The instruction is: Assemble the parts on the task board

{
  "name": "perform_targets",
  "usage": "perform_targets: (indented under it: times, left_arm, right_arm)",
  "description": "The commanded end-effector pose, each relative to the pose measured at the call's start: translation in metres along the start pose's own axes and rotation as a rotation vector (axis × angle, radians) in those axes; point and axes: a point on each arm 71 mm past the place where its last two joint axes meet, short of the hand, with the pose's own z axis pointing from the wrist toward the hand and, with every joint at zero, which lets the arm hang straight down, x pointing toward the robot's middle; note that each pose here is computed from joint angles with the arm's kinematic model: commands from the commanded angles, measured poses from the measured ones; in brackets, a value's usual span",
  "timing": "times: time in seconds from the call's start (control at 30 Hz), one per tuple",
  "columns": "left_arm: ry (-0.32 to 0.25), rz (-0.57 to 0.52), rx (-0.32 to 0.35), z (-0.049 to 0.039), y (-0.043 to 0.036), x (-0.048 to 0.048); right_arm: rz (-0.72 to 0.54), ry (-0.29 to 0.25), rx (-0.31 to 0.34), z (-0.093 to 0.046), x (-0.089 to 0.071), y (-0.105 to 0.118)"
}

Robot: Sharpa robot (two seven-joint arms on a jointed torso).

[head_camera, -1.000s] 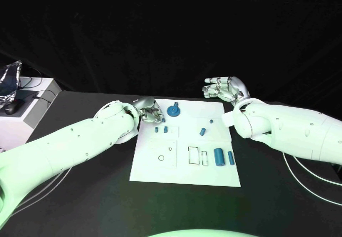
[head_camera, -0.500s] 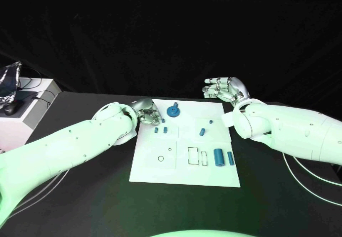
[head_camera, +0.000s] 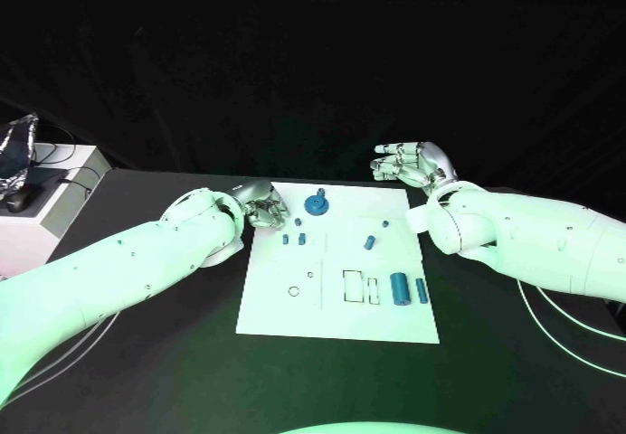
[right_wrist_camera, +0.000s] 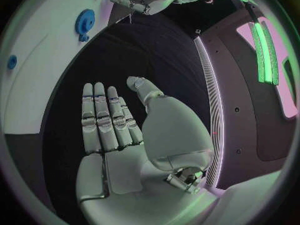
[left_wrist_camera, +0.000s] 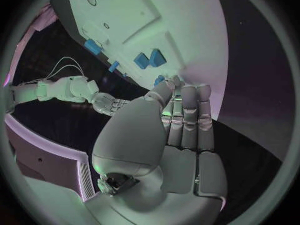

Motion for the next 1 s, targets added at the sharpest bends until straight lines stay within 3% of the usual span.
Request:
perform_targets:
  times: [0.03, 0.2, 0.4, 0.53, 0.63, 0.8, 1.0]
  left_arm:
    - [-0.065, -0.052, 0.013, -0.0022, 0.0029, -0.0091]
    - [-0.123, -0.261, 0.005, -0.0106, 0.0184, -0.0263]
    - [-0.111, -0.622, 0.044, -0.0305, 0.0387, -0.0368]
    - [-0.09, -0.862, 0.079, -0.0484, 0.0507, -0.0307]
    - [-0.075, -0.981, 0.107, -0.0598, 0.0542, -0.0245]
    - [-0.042, -1.115, 0.147, -0.0796, 0.0543, -0.0096]
    - [-0.032, -1.182, 0.181, -0.0957, 0.049, -0.0011]
  right_arm:
    - [-0.004, 0.04, -0.003, 0.0, 0.001, 0.0]
    - [-0.069, 0.102, -0.009, -0.002, -0.002, -0.003]
    - [-0.182, 0.144, -0.037, -0.006, -0.01, -0.006]
    - [-0.307, 0.189, -0.057, -0.013, -0.012, -0.011]
    - [-0.417, 0.243, -0.059, -0.018, -0.011, -0.016]
    - [-0.617, 0.323, -0.045, -0.028, -0.006, -0.028]
    - [-0.839, 0.339, -0.038, -0.035, -0.003, -0.036]
